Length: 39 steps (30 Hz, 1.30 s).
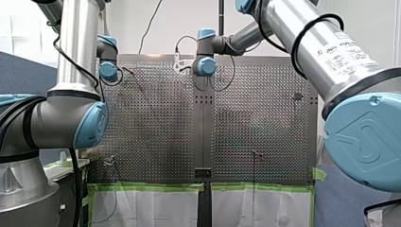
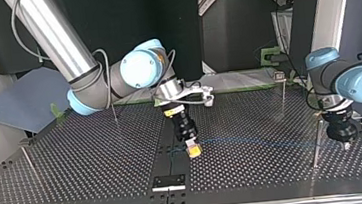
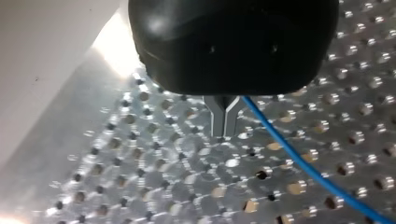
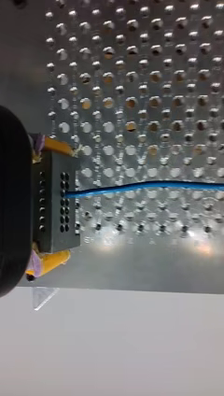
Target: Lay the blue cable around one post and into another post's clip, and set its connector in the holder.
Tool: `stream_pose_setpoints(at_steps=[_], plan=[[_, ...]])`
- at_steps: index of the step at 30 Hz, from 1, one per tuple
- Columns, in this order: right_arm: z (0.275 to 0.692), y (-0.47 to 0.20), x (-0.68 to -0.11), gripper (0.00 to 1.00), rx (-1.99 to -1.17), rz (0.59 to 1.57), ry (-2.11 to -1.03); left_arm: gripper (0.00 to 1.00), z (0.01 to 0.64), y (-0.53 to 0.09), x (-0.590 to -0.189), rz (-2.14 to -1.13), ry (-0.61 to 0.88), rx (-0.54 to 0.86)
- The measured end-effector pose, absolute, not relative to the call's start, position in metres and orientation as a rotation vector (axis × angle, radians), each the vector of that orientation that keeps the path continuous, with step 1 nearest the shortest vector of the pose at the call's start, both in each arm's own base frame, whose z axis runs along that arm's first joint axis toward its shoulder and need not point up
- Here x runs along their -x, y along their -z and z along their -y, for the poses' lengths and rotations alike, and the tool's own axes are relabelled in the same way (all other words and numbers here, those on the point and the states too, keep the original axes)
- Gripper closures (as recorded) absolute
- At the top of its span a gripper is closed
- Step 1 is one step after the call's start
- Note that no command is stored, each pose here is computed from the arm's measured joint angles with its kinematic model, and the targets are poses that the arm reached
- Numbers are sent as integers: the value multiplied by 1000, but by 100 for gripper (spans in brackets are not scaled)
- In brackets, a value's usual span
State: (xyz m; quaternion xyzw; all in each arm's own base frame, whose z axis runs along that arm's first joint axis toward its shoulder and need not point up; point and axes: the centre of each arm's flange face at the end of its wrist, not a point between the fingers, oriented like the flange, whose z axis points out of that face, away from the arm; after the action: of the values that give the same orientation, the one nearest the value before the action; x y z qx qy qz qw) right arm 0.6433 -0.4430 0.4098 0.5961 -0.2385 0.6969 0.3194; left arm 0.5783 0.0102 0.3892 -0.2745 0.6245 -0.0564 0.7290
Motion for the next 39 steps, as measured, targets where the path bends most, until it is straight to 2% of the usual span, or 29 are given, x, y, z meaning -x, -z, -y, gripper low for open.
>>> stream_pose_setpoints(at_steps=[8,16,23,24,25,28,31,33,34,35,37,38,39], plan=[[459,-402,-630,100,-1584,667,-1779,100,-7,-384,-579,-1378,154,622],[469,-374,-610,100,-1650,736,-1653,100,5,-356,-585,-1434,171,633],[476,-348,-598,100,-1650,771,-1622,100,11,-347,-585,-1442,181,635],[476,-344,-597,100,-1649,773,-1621,93,11,-347,-584,-1441,183,636],[476,-341,-596,100,-1651,775,-1618,93,12,-346,-584,-1440,186,638],[474,-329,-593,100,-1670,782,-1601,82,12,-345,-584,-1436,187,646],[472,-316,-590,100,-1691,788,-1581,78,12,-340,-581,-1432,178,659],[472,-307,-587,100,-1698,792,-1573,65,12,-336,-580,-1428,178,669],[471,-304,-586,100,-1700,794,-1570,65,13,-334,-579,-1425,183,672],[471,-300,-585,100,-1702,797,-1566,57,13,-334,-579,-1421,188,673],[472,-293,-581,100,-1703,804,-1559,31,15,-333,-579,-1414,201,671],[473,-290,-579,100,-1702,807,-1556,31,17,-333,-579,-1414,206,668],[474,-286,-577,100,-1699,813,-1552,16,19,-332,-579,-1415,214,664]])
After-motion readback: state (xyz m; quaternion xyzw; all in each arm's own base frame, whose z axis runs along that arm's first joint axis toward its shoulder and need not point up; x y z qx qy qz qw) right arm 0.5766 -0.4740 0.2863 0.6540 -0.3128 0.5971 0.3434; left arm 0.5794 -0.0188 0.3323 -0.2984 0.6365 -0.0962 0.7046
